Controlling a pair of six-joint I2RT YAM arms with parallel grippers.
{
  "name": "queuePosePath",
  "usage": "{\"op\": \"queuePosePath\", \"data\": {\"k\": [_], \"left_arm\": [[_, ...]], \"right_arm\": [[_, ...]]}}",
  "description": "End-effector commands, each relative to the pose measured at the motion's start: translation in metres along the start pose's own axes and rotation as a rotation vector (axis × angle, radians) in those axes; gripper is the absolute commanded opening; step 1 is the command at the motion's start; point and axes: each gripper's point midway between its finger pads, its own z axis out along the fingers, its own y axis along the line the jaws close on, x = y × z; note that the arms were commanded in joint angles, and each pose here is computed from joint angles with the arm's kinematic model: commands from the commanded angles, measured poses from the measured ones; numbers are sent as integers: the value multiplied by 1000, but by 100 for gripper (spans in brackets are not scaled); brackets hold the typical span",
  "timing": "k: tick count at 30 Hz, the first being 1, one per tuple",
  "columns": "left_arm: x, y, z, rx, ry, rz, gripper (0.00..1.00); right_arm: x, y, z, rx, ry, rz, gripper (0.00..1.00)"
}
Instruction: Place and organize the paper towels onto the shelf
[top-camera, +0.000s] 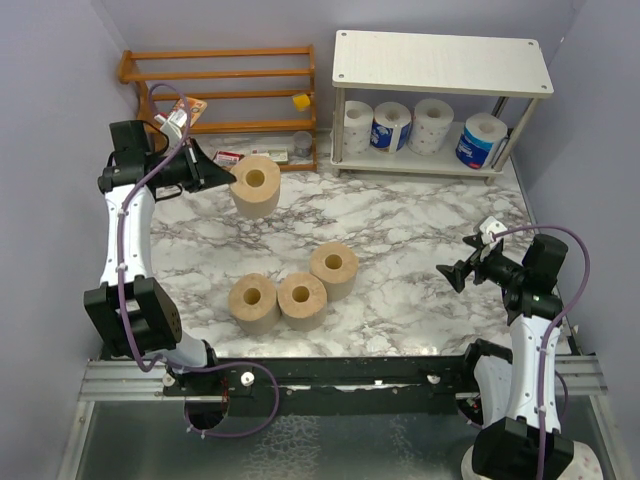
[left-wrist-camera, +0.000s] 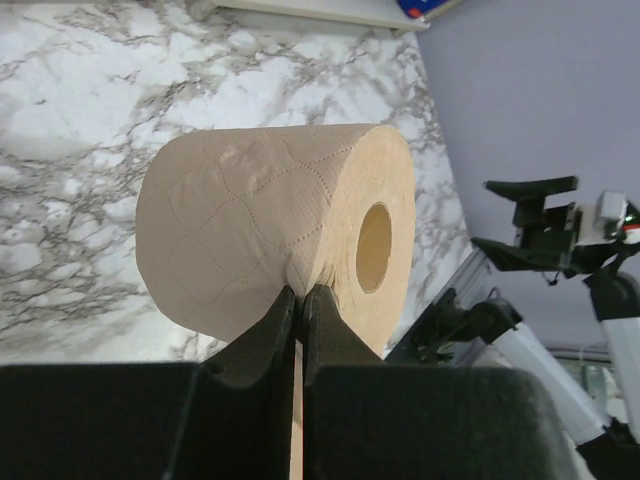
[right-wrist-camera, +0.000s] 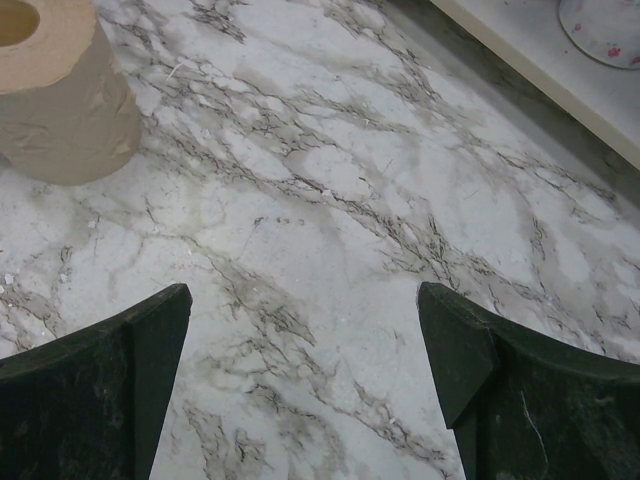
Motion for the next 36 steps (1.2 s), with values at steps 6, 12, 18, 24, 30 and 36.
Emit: {"op": "queuePosePath", "data": {"k": [6, 12, 18, 24, 30, 36], "left_arm": [[-42, -70, 14, 200, -37, -59, 0], [-63, -92, 31, 253, -60, -118, 0], [-113, -125, 29, 287, -193, -148, 0], [-149, -153, 23, 396, -256, -176, 0], [-156, -163, 48, 463, -220, -188, 0], [-157, -191, 71, 530, -187, -148, 0]], "right_arm": [[1, -4, 0, 16, -3, -26, 97], [2, -6, 0, 23, 0, -23, 97], [5, -7, 1, 26, 8, -15, 97], [9, -13, 0, 45, 23, 0, 98], [12, -17, -2, 61, 26, 9, 98], [14, -21, -5, 74, 29, 18, 98]]}}
